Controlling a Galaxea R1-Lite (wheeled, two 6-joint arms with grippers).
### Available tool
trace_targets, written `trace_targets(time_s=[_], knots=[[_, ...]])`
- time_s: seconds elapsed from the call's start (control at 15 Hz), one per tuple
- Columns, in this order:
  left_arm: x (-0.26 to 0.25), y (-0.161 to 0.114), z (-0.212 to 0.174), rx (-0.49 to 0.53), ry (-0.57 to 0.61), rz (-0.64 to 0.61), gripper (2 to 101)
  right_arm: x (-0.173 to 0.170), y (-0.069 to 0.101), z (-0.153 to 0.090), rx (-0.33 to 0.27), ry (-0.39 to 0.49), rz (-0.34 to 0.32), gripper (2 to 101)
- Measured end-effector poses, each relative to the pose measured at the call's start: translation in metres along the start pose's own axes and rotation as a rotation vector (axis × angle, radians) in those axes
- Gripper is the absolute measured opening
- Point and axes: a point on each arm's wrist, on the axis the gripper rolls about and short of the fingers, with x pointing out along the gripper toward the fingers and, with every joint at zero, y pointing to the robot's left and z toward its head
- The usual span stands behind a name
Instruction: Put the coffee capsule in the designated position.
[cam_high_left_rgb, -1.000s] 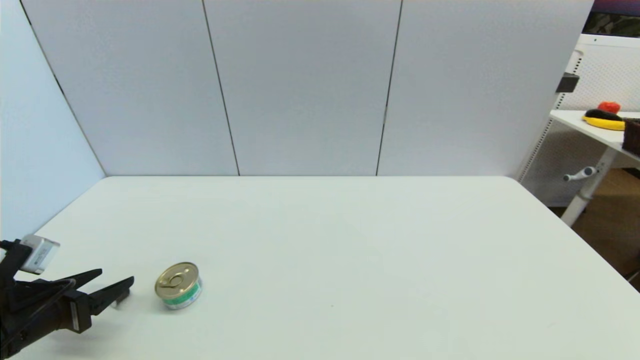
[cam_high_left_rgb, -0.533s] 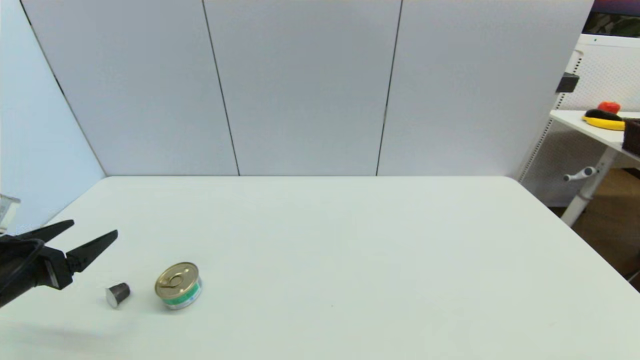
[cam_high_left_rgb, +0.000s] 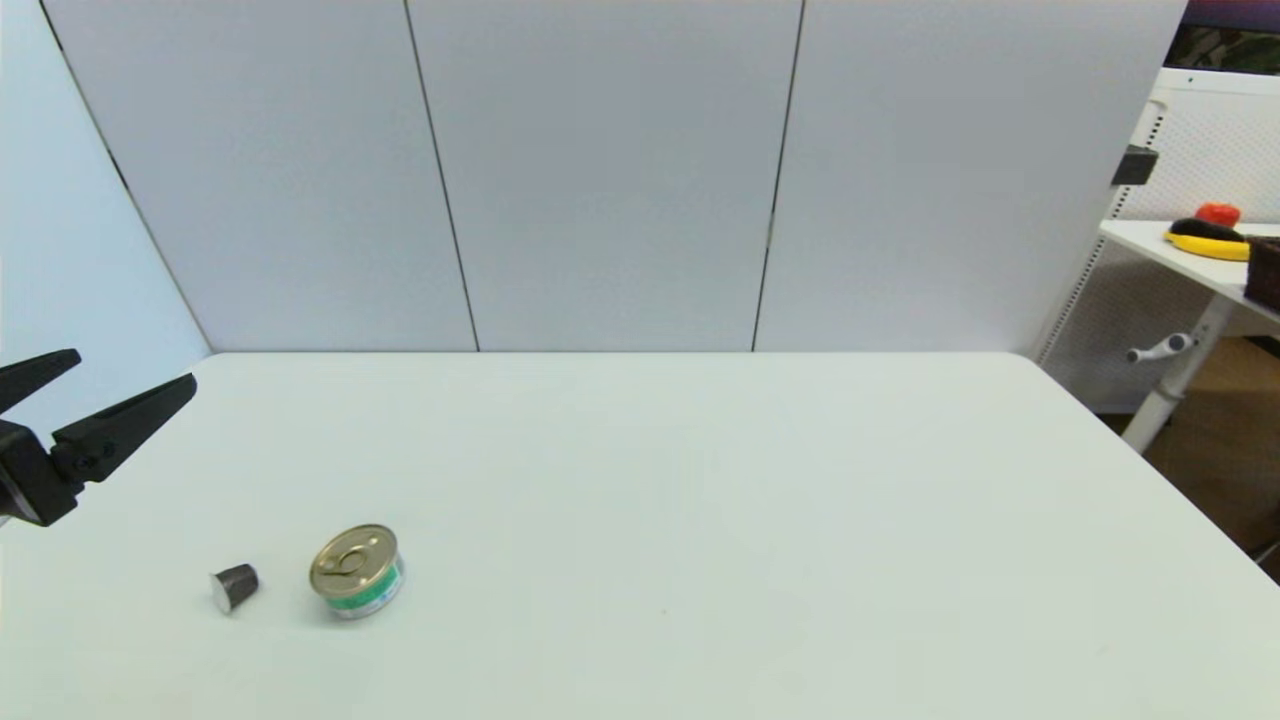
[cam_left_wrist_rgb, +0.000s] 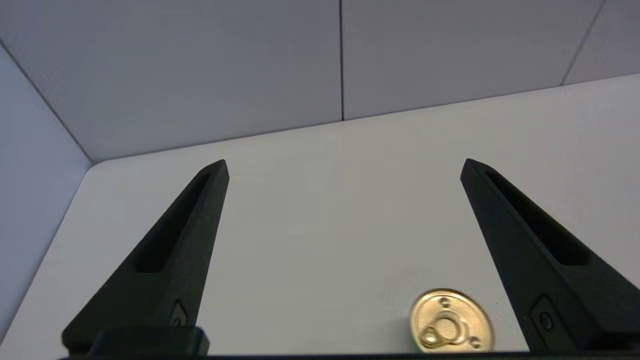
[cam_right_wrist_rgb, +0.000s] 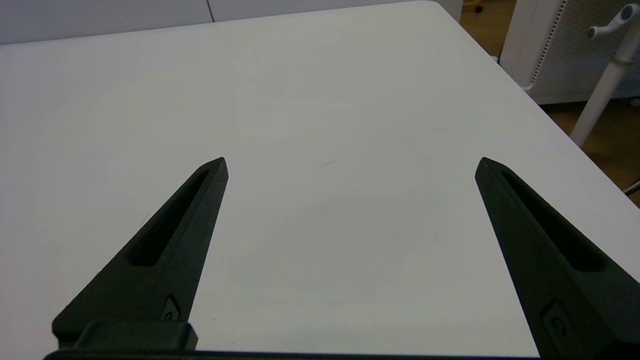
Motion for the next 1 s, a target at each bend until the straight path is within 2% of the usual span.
trace_targets(time_s=[0.13,0.53,1.0], knots=[[-0.02,-0.014,0.004,0.007,-0.017,0.005,95.1,0.0,0.0,0.0,0.0,0.0,0.0,98.0],[-0.079,-0.05,-0.007,0.0,-0.087,-0.084,96.5,0.0,0.0,0.0,0.0,0.0,0.0,98.0],[-0.123,-0.066,-0.047,-0.021,-0.188,-0.085,97.1,0.0,0.0,0.0,0.0,-0.001,0.0,98.0]])
